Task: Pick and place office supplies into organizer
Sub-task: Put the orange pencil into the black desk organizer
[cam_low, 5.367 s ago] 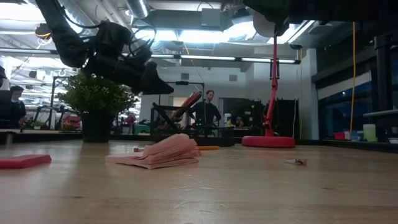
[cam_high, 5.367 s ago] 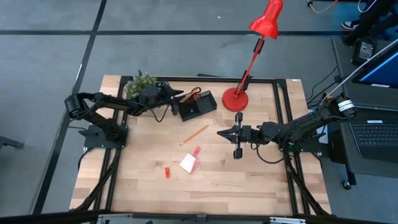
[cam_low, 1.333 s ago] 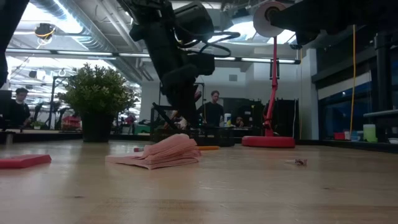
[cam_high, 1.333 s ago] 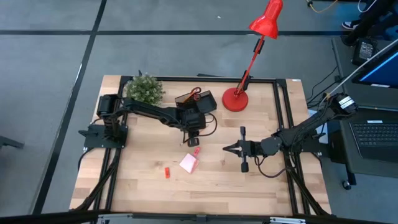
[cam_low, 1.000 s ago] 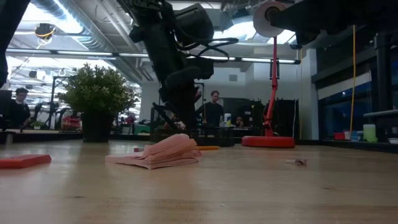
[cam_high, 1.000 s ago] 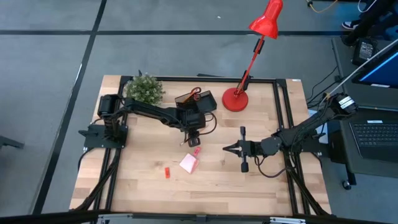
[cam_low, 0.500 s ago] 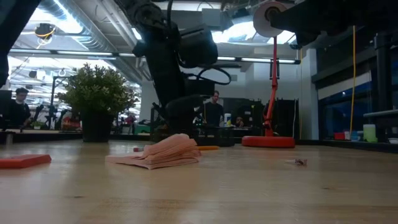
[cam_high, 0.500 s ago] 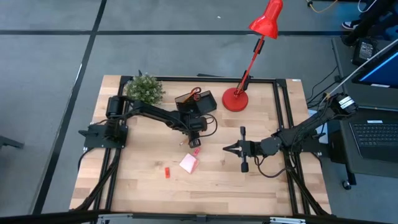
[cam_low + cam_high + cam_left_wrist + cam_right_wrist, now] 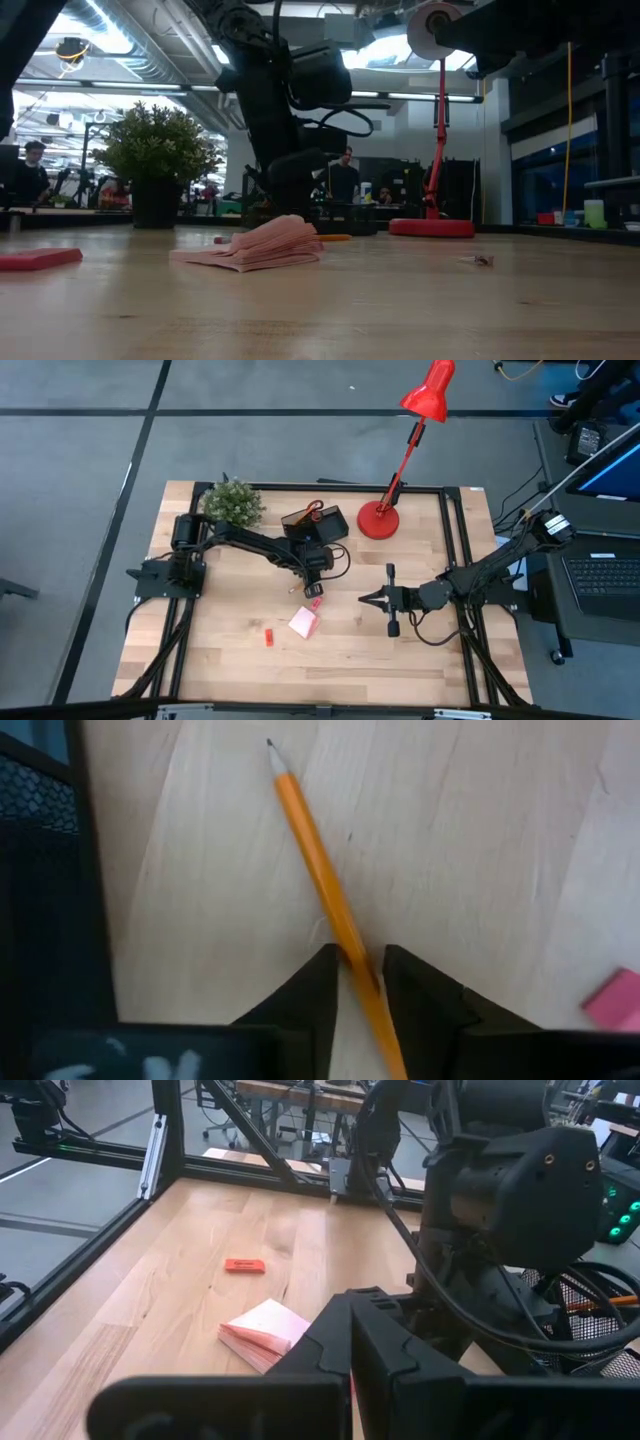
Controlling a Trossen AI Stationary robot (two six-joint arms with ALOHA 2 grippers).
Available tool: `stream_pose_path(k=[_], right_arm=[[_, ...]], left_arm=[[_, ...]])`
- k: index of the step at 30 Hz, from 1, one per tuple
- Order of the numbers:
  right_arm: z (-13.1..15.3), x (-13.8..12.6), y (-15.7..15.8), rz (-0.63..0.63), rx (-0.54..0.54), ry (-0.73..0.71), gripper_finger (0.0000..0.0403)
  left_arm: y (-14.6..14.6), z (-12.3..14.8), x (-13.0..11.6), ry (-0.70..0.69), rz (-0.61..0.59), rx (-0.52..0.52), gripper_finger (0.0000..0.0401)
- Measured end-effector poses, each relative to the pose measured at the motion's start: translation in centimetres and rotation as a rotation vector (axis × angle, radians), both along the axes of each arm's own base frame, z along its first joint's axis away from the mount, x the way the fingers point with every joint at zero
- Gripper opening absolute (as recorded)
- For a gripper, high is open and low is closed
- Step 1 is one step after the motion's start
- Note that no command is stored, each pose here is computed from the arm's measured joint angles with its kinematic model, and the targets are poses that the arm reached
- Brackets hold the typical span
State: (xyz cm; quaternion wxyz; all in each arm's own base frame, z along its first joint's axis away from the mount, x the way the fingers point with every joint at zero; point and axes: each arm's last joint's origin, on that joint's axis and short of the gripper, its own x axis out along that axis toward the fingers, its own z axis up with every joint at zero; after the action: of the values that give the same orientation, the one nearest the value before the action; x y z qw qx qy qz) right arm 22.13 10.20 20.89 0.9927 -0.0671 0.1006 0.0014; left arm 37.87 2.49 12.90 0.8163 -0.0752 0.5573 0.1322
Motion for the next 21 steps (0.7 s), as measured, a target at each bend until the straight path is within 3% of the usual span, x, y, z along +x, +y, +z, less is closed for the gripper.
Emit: stream_pose_path(k=[9, 21], right_arm=[[-0.02, 0.0, 0.0, 0.0, 0.0, 0.002, 0.0004], [-0.15, -0.03, -0.02, 0.0, -0.007, 0.014, 0.0004]], left_arm=[[-0.08, -0.1, -0.03, 0.006, -0.021, -0.009, 0.0015], [-0.16, 0.77, -0.25, -0.007, -0.076, 0.005, 0.0011]])
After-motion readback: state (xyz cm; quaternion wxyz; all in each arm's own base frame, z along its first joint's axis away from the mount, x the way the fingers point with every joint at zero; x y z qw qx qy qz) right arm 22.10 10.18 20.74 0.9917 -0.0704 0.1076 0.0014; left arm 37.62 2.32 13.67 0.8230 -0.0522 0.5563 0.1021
